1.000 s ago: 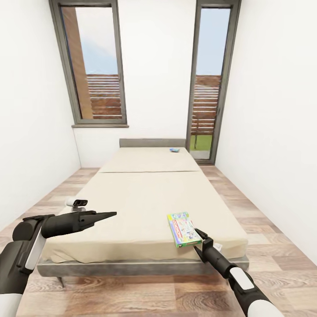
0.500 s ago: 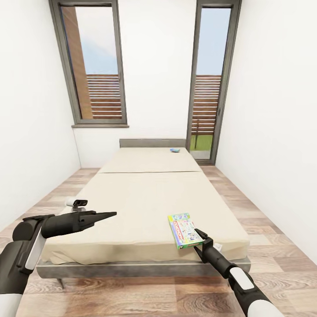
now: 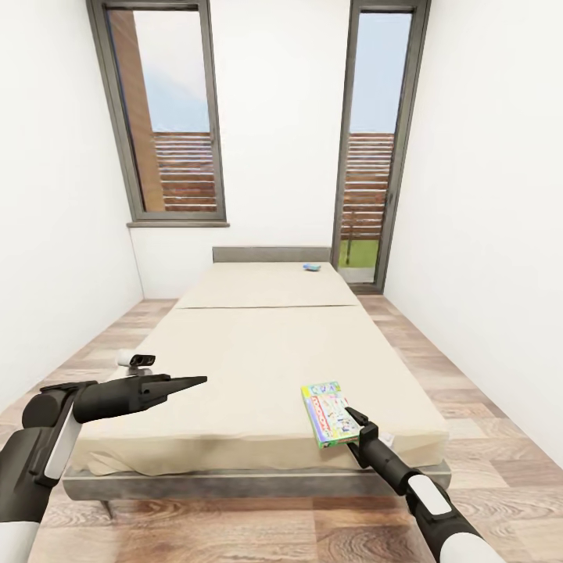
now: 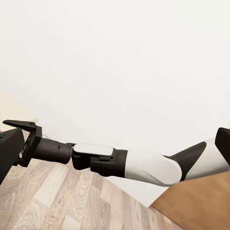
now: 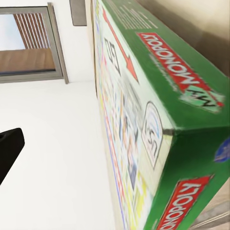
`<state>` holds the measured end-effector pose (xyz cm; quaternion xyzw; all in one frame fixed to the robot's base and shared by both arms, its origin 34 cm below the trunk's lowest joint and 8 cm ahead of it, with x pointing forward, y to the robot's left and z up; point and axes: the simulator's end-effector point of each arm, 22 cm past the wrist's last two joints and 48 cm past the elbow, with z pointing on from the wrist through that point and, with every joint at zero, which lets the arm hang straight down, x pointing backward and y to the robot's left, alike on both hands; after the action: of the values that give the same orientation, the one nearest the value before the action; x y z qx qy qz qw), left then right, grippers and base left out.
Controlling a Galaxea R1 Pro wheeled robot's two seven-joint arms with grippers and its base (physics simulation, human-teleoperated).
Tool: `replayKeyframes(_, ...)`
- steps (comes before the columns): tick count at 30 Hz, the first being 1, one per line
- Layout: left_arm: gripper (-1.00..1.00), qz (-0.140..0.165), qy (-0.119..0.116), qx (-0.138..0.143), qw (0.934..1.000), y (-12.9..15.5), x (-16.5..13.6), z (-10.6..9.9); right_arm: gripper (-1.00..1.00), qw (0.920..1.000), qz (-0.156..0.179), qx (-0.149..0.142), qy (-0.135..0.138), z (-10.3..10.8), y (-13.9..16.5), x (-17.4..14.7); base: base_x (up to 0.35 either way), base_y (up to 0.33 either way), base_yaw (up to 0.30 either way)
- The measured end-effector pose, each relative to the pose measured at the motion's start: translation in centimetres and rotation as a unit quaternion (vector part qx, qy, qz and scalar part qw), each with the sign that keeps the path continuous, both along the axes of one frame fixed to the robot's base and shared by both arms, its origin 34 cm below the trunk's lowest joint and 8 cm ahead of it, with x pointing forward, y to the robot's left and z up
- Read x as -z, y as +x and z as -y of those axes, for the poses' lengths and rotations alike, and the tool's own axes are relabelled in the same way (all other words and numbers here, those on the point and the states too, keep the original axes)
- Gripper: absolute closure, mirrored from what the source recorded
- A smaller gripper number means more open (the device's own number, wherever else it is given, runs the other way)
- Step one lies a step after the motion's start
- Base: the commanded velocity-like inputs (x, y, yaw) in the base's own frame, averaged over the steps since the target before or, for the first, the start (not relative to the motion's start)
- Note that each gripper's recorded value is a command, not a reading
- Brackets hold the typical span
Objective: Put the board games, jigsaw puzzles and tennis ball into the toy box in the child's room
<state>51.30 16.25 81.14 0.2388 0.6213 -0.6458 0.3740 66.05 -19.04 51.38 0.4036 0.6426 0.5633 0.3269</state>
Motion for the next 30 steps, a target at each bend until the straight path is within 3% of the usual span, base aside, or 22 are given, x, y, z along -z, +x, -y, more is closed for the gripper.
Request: replayKeyframes(30, -1.00, -0.001, 0.001, -0.003, 1.0000, 0.2, -0.8, -0.3, -1.00, 1.0000, 0.001, 0.004, 0.003, 0.2, 0.4, -1.0, 0.001, 0.001, 0.000)
